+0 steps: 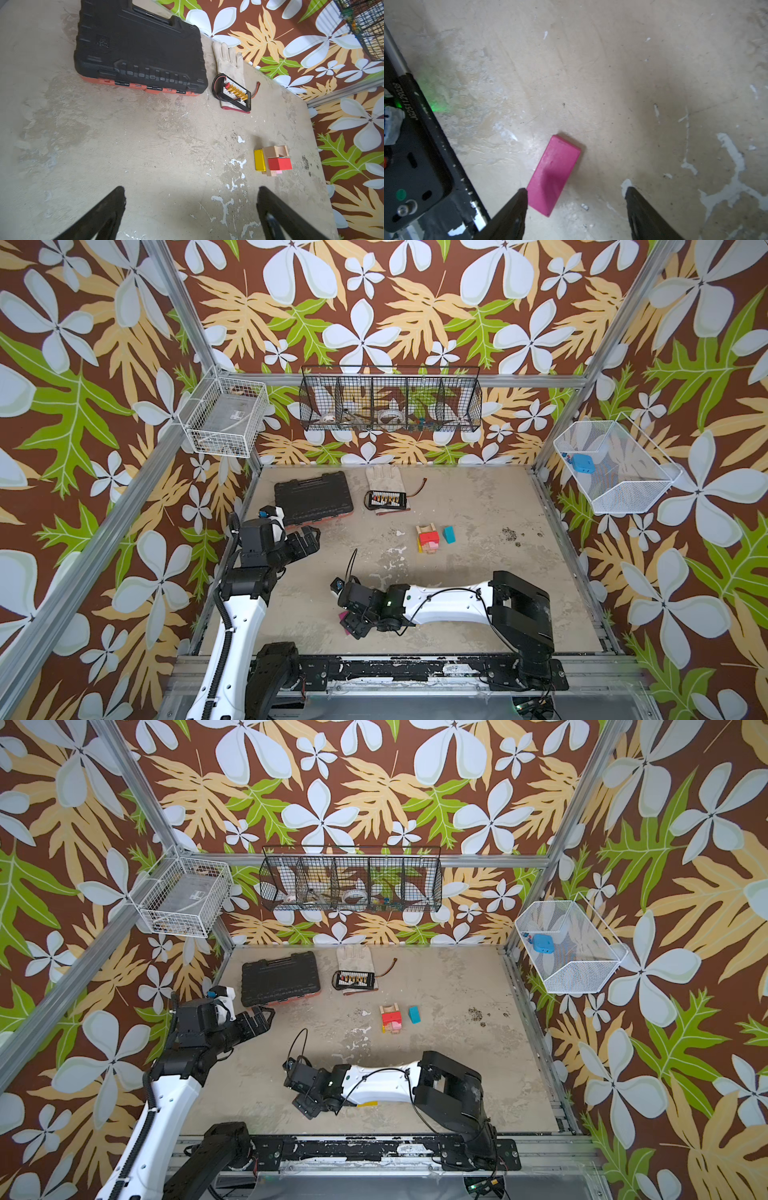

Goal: Build the wood block tower

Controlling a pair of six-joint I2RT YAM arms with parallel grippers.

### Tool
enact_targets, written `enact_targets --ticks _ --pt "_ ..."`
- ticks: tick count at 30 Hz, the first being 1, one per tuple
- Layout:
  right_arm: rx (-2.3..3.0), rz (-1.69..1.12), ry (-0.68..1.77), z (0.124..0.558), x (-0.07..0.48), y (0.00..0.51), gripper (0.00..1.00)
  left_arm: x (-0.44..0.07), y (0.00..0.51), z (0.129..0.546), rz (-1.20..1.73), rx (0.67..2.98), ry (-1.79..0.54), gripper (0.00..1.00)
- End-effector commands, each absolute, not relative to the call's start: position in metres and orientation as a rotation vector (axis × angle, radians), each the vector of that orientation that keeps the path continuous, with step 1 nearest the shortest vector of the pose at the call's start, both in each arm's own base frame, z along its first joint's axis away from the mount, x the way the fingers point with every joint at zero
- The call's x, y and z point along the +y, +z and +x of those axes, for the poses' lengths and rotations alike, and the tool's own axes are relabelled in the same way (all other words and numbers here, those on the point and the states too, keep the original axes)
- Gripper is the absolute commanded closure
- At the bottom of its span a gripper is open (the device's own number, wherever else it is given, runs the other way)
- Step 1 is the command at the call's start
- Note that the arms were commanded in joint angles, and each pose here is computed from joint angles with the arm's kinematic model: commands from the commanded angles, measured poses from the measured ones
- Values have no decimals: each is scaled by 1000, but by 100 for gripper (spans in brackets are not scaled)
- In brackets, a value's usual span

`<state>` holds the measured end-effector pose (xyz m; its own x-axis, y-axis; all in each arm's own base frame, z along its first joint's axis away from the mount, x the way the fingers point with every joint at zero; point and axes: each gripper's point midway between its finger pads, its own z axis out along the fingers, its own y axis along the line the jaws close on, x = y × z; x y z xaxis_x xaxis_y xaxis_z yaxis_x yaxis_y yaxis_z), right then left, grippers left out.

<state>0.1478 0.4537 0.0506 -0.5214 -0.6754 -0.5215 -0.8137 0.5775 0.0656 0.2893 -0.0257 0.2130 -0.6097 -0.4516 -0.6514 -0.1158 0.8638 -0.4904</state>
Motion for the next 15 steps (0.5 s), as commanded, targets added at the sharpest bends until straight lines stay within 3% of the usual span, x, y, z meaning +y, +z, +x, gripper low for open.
enact_targets --ticks 1,6,15 --pt "2434 -1133 394 143 455 42 27 -23 216 291 -409 2187 -494 0" --pt "2463 -1135 311 140 459 27 33 -22 217 290 -413 2182 -488 0" --pt "2507 -1070 212 148 453 14 54 -22 216 290 -414 2184 -489 0"
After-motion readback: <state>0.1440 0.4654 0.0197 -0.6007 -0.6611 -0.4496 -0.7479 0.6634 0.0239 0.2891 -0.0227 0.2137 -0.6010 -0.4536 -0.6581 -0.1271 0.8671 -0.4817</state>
